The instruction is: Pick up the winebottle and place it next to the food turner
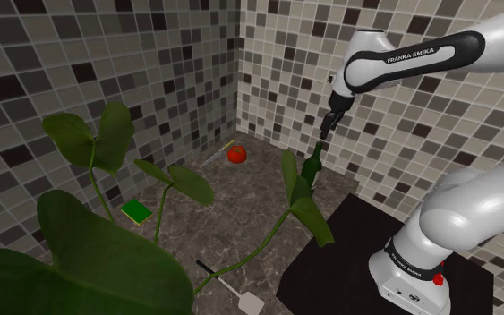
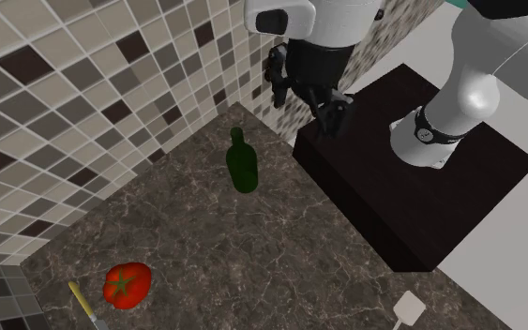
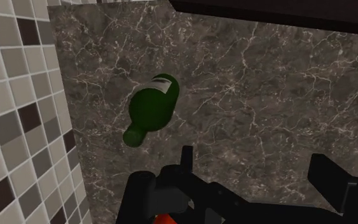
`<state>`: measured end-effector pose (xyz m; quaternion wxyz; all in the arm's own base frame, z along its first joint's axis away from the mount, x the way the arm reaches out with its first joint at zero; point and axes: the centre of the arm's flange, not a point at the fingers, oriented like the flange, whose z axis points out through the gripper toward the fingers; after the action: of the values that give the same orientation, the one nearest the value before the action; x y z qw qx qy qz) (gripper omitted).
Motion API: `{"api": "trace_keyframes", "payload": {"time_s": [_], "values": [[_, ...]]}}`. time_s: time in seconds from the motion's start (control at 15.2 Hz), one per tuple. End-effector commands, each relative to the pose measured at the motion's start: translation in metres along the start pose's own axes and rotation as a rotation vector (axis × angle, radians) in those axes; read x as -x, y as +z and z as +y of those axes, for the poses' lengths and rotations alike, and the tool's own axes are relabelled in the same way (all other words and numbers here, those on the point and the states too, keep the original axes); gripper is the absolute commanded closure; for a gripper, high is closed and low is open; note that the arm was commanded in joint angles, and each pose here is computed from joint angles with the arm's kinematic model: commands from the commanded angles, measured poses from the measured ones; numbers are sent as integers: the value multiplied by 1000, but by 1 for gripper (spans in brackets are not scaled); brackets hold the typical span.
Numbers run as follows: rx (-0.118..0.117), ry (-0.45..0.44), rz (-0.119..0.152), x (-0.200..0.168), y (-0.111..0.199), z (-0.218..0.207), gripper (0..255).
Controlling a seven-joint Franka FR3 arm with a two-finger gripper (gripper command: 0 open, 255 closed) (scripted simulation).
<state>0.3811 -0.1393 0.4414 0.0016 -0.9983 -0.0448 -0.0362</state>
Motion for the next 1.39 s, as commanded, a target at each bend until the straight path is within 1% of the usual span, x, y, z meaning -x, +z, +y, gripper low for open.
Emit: {"api": "trace_keyframes", "payload": {"time_s": [0.0,0.79,1.32], "values": [[0,-4,1,-5,16,19,0],[-3,-26,4,-35,121,128,0],[-3,-26,4,-36,161,128,0]]}}
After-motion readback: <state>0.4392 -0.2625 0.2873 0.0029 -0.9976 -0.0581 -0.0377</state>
